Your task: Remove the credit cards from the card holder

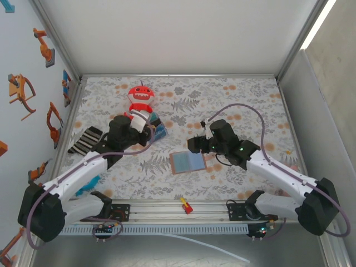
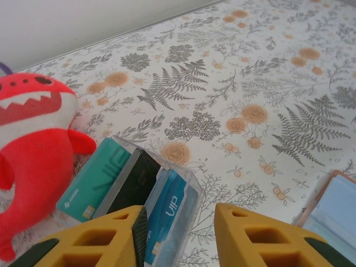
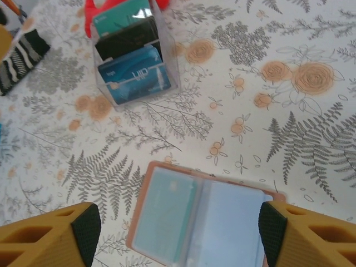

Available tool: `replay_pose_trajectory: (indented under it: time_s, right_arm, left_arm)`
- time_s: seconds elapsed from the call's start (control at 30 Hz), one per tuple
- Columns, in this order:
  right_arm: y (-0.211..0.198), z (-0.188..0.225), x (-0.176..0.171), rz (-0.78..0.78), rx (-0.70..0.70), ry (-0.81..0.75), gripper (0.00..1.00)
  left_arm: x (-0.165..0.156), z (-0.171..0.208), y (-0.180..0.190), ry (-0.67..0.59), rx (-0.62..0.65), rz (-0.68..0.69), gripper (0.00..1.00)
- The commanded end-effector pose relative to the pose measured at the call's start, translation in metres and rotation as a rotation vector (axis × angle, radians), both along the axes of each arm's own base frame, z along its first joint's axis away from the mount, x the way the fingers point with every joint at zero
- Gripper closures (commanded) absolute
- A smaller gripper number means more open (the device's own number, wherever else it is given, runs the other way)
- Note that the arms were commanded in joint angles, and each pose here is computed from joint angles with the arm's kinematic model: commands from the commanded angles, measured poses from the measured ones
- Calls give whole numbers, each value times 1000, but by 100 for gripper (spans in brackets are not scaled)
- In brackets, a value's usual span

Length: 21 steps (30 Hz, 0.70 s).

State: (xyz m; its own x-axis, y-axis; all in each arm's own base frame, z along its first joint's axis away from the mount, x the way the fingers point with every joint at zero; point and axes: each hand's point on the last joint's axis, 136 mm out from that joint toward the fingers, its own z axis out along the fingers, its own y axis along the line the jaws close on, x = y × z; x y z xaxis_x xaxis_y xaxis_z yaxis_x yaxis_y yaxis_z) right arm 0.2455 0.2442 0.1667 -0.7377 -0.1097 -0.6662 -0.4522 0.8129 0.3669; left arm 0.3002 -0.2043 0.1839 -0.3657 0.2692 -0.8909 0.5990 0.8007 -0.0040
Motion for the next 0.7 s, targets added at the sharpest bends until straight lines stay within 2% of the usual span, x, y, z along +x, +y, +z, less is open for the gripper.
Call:
replay_pose_trajectory:
  time_s: [0.0,0.03,0.27,0.33,0.4,0.67]
  right_arm:
    - [-2,-8,1,-12,-100,10,28]
    - [-2,-13,0,-10,-128,19,28]
    - [13,-44,-13,28,-328,65,34]
    - [19,-52,-18,47,-369,77,37]
    - [26,-60,-22,62,-398,96,39]
    - [55,-85,-35,154,-452,157,45]
  left_arm:
    - [-3,14,9,10,-170,123,53]
    - [-5,13,12,15,-188,139,52]
    - [-23,-6,40,46,-255,314,8]
    - [-27,-14,49,54,-260,377,0]
    - [-33,-22,58,63,-266,436,3]
    - [-49,-47,84,115,-244,563,3]
